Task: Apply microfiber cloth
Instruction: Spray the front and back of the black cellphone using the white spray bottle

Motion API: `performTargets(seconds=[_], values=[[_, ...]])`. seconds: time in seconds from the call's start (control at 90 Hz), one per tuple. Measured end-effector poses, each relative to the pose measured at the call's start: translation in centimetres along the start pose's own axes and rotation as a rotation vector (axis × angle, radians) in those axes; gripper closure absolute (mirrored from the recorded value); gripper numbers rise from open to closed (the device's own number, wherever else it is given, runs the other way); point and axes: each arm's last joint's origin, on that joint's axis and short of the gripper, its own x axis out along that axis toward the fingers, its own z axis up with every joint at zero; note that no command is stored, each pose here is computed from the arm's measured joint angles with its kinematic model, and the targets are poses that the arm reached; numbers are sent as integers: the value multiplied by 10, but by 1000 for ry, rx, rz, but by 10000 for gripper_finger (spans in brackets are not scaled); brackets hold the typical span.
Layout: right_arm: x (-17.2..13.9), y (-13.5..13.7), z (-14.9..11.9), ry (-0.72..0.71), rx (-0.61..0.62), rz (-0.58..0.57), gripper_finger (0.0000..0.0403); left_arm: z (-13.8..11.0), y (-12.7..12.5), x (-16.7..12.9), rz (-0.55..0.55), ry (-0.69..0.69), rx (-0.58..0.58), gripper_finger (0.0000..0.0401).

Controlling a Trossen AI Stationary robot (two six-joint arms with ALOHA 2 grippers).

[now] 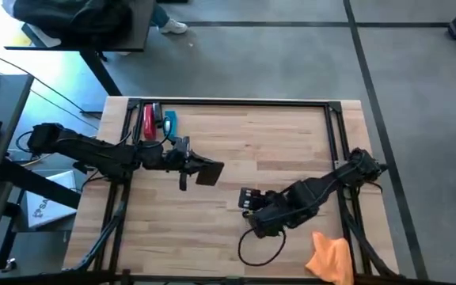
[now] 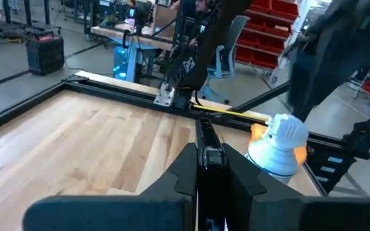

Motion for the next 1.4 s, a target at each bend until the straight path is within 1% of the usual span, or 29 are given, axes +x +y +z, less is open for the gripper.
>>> performTargets(seconds=[0.089,0.189,0.222,0.333,0.4,0.478,0.556,0.611,0.689,0.833,0.911,1.011,1.089,1.189,1.311,1.4], values=[[-21,-9,-7,-33,250,-64,239,1,0,0,25,-20,7,385],[-39,-15,-28,-34,539,-83,245,6,0,1,27,-73,45,385],[-45,-13,-36,-51,619,-81,251,7,-1,1,24,-92,56,385],[-56,-4,-64,-103,829,-11,281,11,-1,5,7,-150,71,385],[-58,6,-75,-99,899,15,307,10,0,9,-9,-165,72,385],[-56,17,-80,-129,916,18,342,6,4,16,-17,-165,68,385],[-54,26,-82,-228,895,17,381,3,8,25,-6,-156,68,385],[-51,31,-82,-313,887,7,395,3,12,33,14,-150,68,385],[-40,38,-81,-406,885,-36,394,8,19,46,16,-145,82,385],[-5,55,-83,-485,862,-116,401,29,30,67,-12,-182,119,385],[13,62,-85,-529,876,-153,402,35,34,77,-6,-190,129,385],[28,66,-88,-585,913,-215,403,39,39,90,6,-196,128,385],[38,65,-90,-622,931,-259,403,37,40,98,5,-212,103,385],[53,68,-90,-647,927,-239,403,30,42,108,-2,-233,43,385],[61,70,-91,-688,954,-235,403,20,44,118,-26,-290,-28,385],[64,70,-90,-738,954,-251,403,14,45,123,-26,-319,-35,385]])
